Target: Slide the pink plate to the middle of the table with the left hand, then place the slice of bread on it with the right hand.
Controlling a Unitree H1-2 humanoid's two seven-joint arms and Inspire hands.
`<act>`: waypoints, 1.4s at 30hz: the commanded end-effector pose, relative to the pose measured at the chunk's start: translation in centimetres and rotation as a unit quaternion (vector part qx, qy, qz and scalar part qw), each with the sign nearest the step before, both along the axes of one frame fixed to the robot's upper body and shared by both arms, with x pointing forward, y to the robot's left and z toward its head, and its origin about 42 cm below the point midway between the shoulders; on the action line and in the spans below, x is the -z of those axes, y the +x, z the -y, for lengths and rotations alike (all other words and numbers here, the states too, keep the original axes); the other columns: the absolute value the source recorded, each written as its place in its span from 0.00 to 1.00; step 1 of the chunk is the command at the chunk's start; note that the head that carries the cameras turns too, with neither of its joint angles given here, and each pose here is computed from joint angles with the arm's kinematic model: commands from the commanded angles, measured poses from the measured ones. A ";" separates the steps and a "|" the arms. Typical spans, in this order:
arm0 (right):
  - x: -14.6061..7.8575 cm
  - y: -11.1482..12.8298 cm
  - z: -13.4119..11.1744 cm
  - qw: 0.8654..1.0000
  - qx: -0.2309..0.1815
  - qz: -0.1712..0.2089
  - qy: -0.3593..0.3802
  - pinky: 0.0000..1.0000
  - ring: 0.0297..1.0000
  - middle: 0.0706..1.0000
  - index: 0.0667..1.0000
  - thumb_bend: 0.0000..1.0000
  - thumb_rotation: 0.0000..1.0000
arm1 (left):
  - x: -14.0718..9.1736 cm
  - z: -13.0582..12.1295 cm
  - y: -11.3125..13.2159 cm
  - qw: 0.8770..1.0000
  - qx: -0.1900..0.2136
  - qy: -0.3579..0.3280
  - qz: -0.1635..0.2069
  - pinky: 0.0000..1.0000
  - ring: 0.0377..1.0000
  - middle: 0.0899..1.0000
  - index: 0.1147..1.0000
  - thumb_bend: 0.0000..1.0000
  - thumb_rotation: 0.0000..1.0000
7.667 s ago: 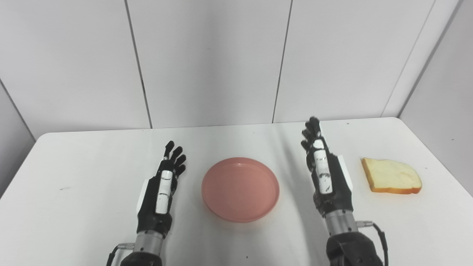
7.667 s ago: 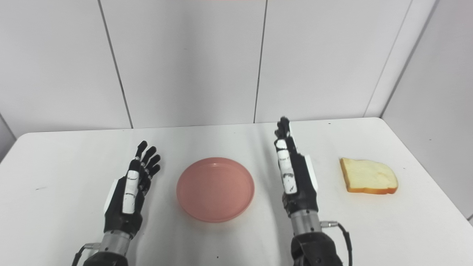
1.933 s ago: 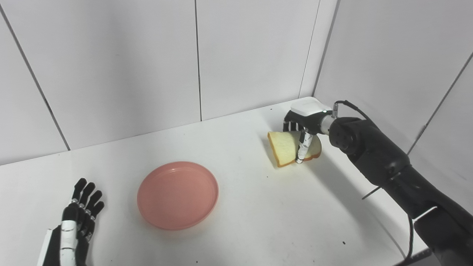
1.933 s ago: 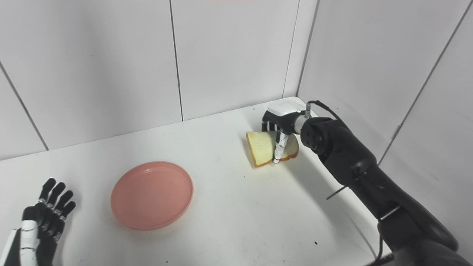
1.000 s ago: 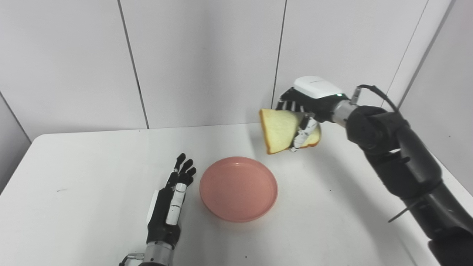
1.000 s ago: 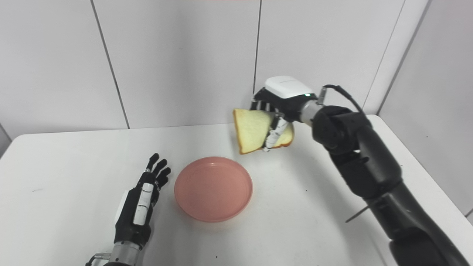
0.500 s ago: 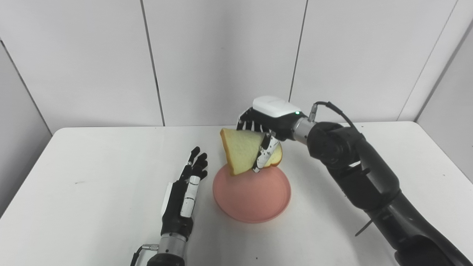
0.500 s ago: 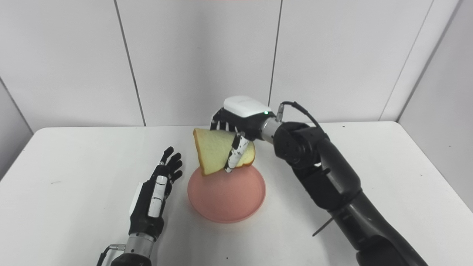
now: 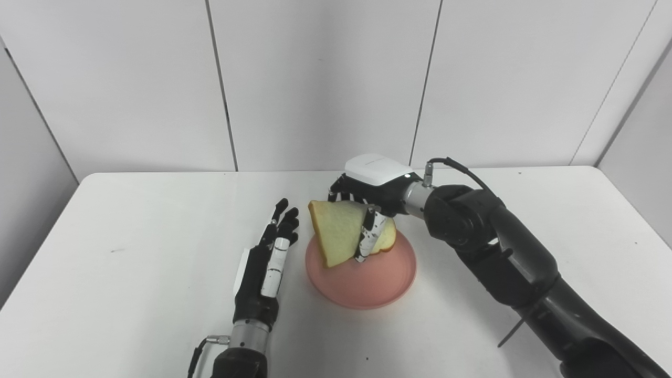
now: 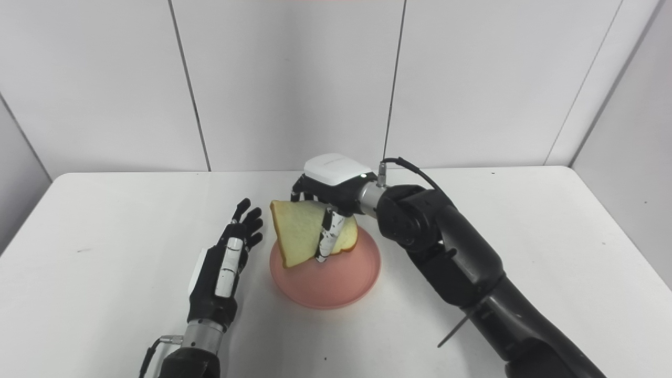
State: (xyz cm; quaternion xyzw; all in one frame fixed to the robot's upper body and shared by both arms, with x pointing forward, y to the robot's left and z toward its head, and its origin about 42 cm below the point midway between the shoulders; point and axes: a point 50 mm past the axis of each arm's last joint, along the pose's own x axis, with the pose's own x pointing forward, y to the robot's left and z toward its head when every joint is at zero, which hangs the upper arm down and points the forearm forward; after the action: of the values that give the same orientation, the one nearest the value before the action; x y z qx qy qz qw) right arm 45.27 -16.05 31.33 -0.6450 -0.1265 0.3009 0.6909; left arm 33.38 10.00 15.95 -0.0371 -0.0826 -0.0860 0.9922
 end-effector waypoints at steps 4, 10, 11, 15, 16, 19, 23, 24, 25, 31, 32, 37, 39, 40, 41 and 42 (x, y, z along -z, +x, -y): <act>-1.7 0.2 0.3 0.999 -0.012 0.033 -0.002 0.33 0.34 0.44 0.51 0.51 0.00 | -2.4 0.7 0.4 0.999 0.002 -0.007 0.046 0.89 0.91 0.91 0.90 0.74 0.92; -1.0 0.3 0.8 1.000 -0.008 0.029 -0.008 0.29 0.33 0.42 0.52 0.51 0.00 | -2.7 0.7 0.4 0.999 0.003 -0.009 0.042 0.89 0.91 0.91 0.91 0.77 0.92; -0.9 0.4 0.9 0.999 -0.005 0.029 -0.012 0.29 0.33 0.42 0.52 0.51 0.00 | -2.7 0.7 0.4 0.999 0.003 -0.009 0.043 0.89 0.91 0.91 0.91 0.76 0.92; -0.4 0.8 1.1 0.999 0.002 0.025 -0.022 0.28 0.33 0.41 0.52 0.51 0.00 | -2.8 0.8 0.3 0.999 0.004 -0.012 0.042 0.90 0.92 0.92 0.92 0.76 0.93; -0.2 1.0 1.2 0.999 0.006 0.024 -0.028 0.31 0.34 0.43 0.51 0.51 0.00 | -2.8 0.8 0.3 0.999 0.004 -0.014 0.042 0.90 0.92 0.91 0.91 0.76 0.92; 0.2 1.3 1.2 0.999 0.013 0.024 -0.043 0.51 0.43 0.45 0.46 0.52 0.00 | -2.9 0.8 0.3 0.999 0.005 -0.019 0.043 0.90 0.92 0.91 0.91 0.75 0.91; 0.9 1.6 1.1 0.998 0.012 0.024 -0.050 0.34 0.38 0.45 0.48 0.52 0.00 | -2.9 0.8 0.3 0.999 0.006 -0.019 0.044 0.90 0.92 0.92 0.91 0.75 0.91; 1.1 1.6 1.1 0.998 0.011 0.024 -0.052 0.33 0.37 0.45 0.48 0.52 0.00 | -2.9 0.8 0.3 0.999 0.006 -0.019 0.044 0.90 0.92 0.92 0.91 0.76 0.91; 1.3 1.6 1.0 0.998 0.007 0.026 -0.054 0.31 0.36 0.44 0.49 0.52 0.00 | -2.8 0.7 0.3 0.999 0.006 -0.019 0.046 0.90 0.92 0.91 0.91 0.76 0.91; 2.2 1.7 0.9 0.998 0.003 0.011 -0.056 0.27 0.33 0.42 0.52 0.51 0.00 | -2.9 0.6 0.3 0.999 0.007 -0.015 0.046 0.90 0.92 0.92 0.91 0.78 0.91; 2.2 1.7 0.8 0.998 0.004 0.009 -0.054 0.27 0.33 0.42 0.52 0.51 0.00 | -2.9 0.6 0.3 0.999 0.006 -0.014 0.046 0.90 0.92 0.91 0.91 0.78 0.91; 2.3 1.6 0.6 0.999 0.010 0.008 -0.050 0.34 0.35 0.44 0.53 0.51 0.00 | -2.7 0.4 0.4 0.999 0.010 -0.010 0.048 0.90 0.92 0.92 0.92 0.78 0.92; 2.2 1.4 0.4 0.999 0.007 0.012 -0.047 0.36 0.42 0.41 0.52 0.52 0.00 | -2.8 0.4 0.4 0.999 0.008 -0.013 0.048 0.90 0.92 0.92 0.91 0.77 0.91; 2.1 1.3 0.3 0.999 0.003 0.016 -0.045 0.39 0.46 0.41 0.51 0.52 0.00 | -2.8 0.4 0.4 0.999 0.007 -0.013 0.047 0.90 0.92 0.92 0.91 0.78 0.91; 1.9 1.1 0.2 0.999 -0.003 0.019 -0.043 0.40 0.47 0.41 0.51 0.52 0.00 | -2.8 0.5 0.4 0.999 0.007 -0.012 0.047 0.90 0.92 0.92 0.91 0.78 0.91; 1.7 0.9 0.1 0.999 -0.012 0.023 -0.041 0.41 0.49 0.42 0.50 0.52 0.00 | -2.8 0.5 0.4 0.999 0.007 -0.010 0.047 0.89 0.92 0.92 0.91 0.78 0.91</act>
State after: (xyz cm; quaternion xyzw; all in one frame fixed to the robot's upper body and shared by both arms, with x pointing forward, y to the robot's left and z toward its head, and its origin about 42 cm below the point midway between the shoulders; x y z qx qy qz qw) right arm 46.26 -16.78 27.08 -0.6804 -0.0858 0.3136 0.6568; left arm 33.29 10.14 16.58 -0.0425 -0.0873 -0.0870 0.9915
